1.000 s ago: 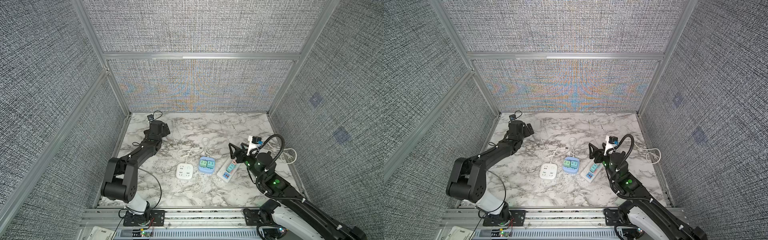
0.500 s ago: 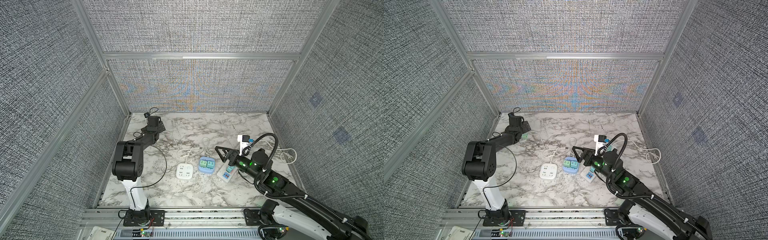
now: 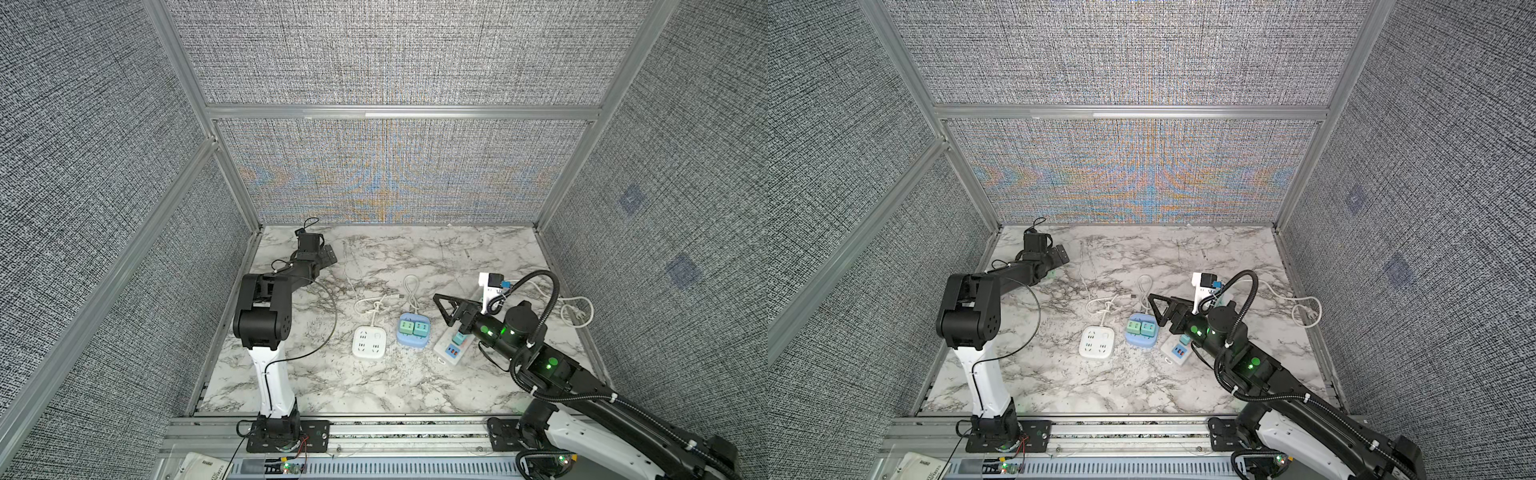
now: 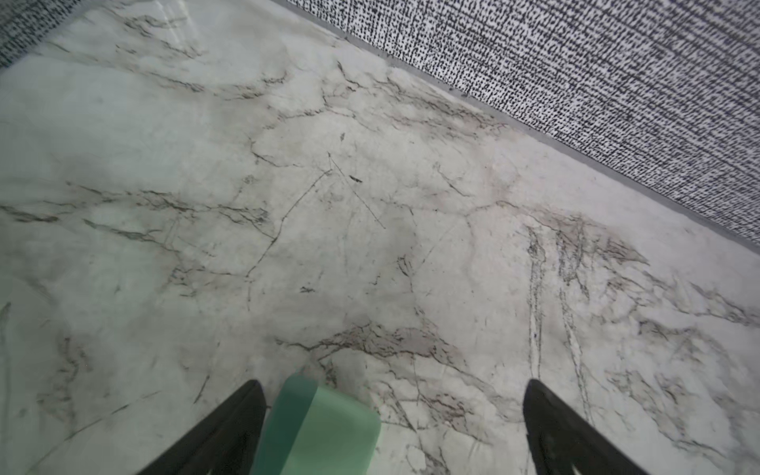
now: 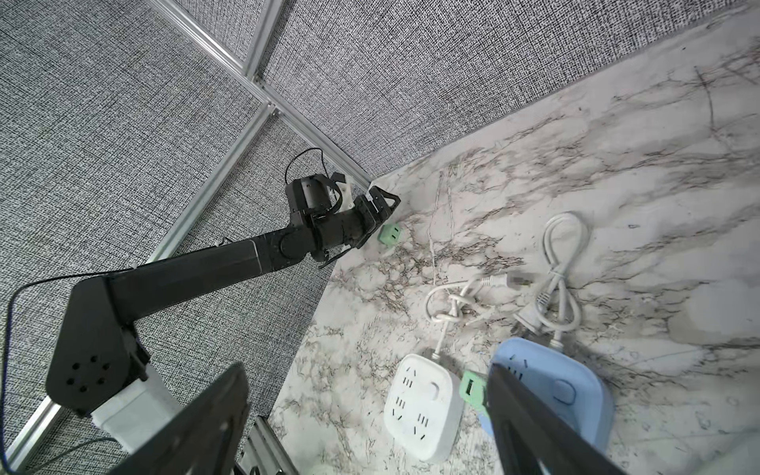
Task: Insert plugs into power strip
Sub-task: Move the plug to the center of the table.
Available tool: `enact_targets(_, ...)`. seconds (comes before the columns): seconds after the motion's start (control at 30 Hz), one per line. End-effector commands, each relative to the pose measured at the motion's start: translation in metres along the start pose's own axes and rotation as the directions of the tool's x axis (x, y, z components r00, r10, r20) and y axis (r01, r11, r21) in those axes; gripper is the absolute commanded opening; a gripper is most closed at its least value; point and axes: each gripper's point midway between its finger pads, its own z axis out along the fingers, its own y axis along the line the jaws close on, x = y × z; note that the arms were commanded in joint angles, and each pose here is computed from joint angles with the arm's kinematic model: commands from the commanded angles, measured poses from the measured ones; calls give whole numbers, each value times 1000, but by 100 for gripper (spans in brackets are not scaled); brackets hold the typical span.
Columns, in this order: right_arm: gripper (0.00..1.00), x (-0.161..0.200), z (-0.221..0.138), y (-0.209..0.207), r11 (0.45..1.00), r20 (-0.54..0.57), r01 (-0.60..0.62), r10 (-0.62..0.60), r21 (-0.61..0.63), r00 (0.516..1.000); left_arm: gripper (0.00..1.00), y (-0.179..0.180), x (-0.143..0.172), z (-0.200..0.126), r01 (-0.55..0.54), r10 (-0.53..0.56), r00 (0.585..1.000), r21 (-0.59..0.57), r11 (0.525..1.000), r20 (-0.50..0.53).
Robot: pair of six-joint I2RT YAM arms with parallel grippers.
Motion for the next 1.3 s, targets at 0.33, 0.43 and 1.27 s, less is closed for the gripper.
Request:
enact_targets(0.33, 92, 12, -18, -25, 1000, 21, 16, -16, 21, 1000, 99, 6, 25, 3, -5, 4, 996, -14, 1000, -93)
enact_targets(0.43, 92, 9, -23, -29, 1000, 46, 18, -19, 23, 999, 99, 7, 30, 3, -9, 7, 994, -12, 1000, -109)
enact_targets(1.27, 93, 21, -12, -46, 998, 7, 23, -23, 50, 1000, 87, 12, 15, 31, 9, -22, 993, -104, 995, -117)
